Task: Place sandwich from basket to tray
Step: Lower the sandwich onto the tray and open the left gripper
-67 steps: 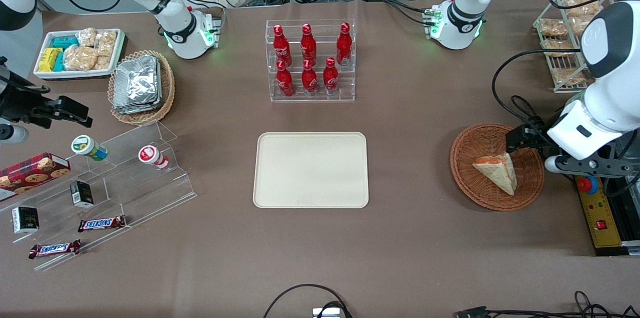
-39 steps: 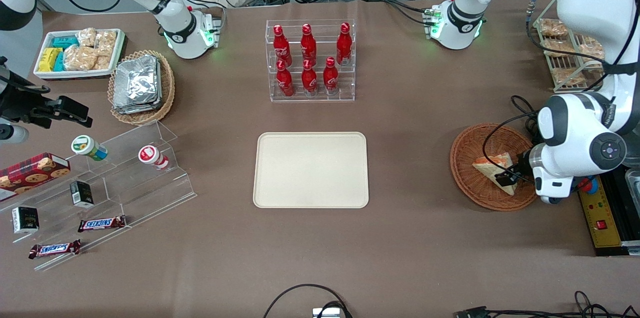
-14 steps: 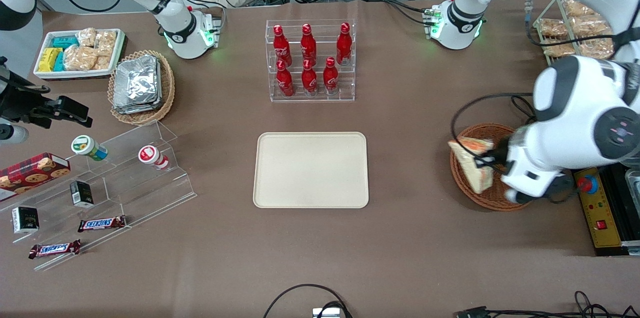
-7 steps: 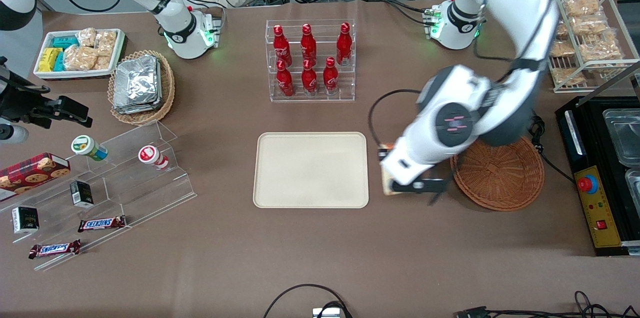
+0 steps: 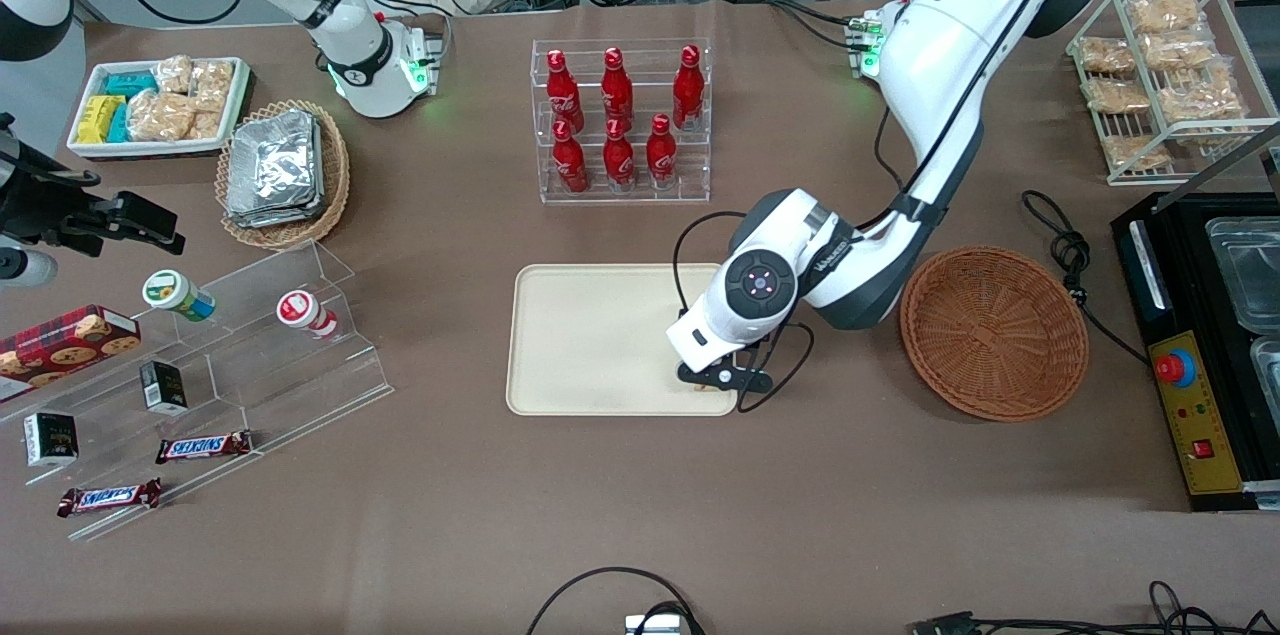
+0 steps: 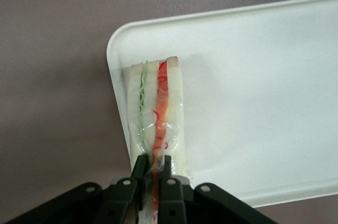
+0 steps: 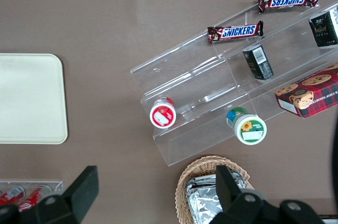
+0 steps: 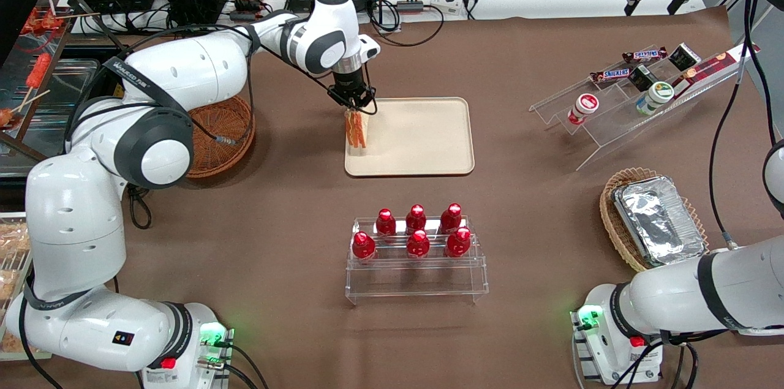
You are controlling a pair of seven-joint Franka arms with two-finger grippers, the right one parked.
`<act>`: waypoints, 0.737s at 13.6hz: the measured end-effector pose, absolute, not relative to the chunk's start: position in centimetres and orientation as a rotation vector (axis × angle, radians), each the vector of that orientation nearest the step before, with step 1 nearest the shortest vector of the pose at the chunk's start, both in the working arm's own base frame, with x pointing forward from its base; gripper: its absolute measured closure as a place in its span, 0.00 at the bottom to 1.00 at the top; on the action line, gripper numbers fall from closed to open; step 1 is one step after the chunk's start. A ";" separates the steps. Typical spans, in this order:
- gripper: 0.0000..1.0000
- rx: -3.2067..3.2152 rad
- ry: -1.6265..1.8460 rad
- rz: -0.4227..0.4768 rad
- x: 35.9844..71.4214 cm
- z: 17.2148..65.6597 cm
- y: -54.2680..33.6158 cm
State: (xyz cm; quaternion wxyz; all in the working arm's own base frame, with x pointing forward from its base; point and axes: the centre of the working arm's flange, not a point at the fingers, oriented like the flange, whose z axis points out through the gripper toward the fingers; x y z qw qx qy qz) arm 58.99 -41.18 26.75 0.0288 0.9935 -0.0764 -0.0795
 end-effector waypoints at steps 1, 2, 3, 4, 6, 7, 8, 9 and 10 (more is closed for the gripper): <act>0.88 3.069 -0.216 -0.257 58.9 26.2 -41.2; 0.89 3.072 -0.189 -0.264 58.9 26.0 -41.2; 0.89 3.074 -0.171 -0.266 58.9 25.9 -41.2; 0.83 3.074 -0.166 -0.264 58.9 25.9 -41.2; 0.64 3.071 -0.163 -0.255 59.1 26.3 -41.2; 0.53 3.069 -0.161 -0.246 59.3 26.6 -41.2; 0.44 3.065 -0.157 -0.230 59.6 27.1 -41.2; 0.33 3.060 -0.150 -0.202 60.0 28.3 -41.2; 0.23 3.059 -0.137 -0.172 60.4 30.0 -40.8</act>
